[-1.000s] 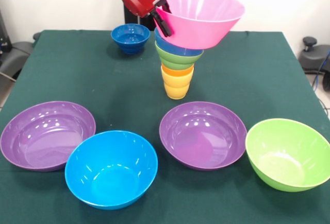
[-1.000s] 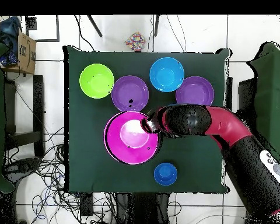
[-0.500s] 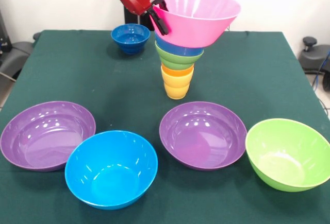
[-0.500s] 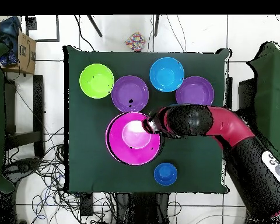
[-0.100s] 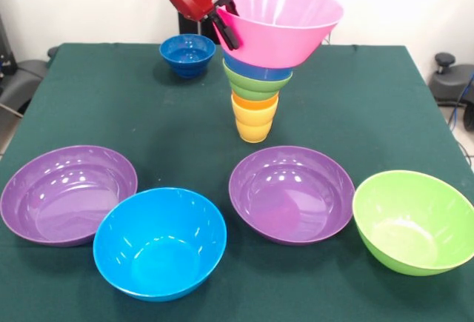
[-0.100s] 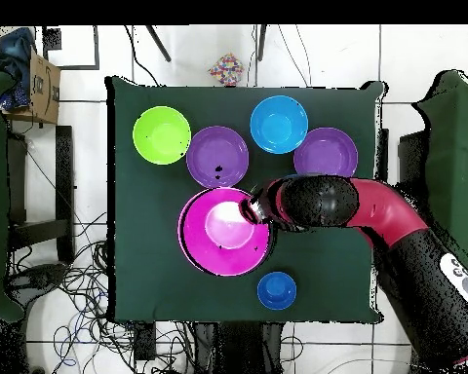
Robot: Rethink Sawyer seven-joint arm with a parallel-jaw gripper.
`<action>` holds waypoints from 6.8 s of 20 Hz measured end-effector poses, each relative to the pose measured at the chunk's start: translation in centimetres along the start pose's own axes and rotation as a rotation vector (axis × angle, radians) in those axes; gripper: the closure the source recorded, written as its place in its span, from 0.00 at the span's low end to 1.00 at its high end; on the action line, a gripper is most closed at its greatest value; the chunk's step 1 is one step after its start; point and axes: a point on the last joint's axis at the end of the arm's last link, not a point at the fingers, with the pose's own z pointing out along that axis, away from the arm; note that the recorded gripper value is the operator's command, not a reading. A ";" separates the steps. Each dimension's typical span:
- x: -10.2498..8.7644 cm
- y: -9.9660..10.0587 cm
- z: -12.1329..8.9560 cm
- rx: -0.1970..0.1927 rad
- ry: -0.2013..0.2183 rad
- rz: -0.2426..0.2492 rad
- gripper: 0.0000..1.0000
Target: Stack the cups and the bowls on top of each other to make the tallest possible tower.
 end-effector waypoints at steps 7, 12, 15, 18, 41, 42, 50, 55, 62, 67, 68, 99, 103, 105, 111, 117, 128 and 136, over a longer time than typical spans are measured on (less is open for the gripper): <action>0.6 -0.6 -0.4 0.002 -0.005 0.013 1.00; 1.0 -1.1 -0.7 0.005 -0.010 0.023 1.00; 1.3 -1.3 -0.8 0.005 -0.011 0.029 1.00; 1.5 -1.2 -0.8 0.003 -0.009 0.030 1.00; 2.9 0.9 0.4 -0.028 0.031 0.014 1.00; 2.9 0.9 0.4 -0.028 0.031 0.013 1.00; 2.9 0.9 0.4 -0.028 0.031 0.013 1.00; 2.9 0.9 0.4 -0.028 0.031 0.013 1.00; 2.9 0.9 0.4 -0.028 0.031 0.013 1.00; 2.9 0.9 0.4 -0.028 0.031 0.013 1.00; 2.9 0.9 0.4 -0.028 0.031 0.013 1.00; 3.3 1.6 0.5 -0.032 0.044 0.007 0.00; 3.5 1.8 0.6 -0.037 0.048 0.006 0.00; 3.6 2.0 0.7 -0.040 0.051 0.005 0.00; 3.2 2.1 0.7 -0.034 0.033 0.002 0.00; 2.3 2.0 0.6 -0.014 -0.010 0.000 0.00; 0.9 2.2 0.4 -0.008 -0.059 0.004 0.00; 0.4 2.8 0.6 -0.018 -0.059 0.002 0.00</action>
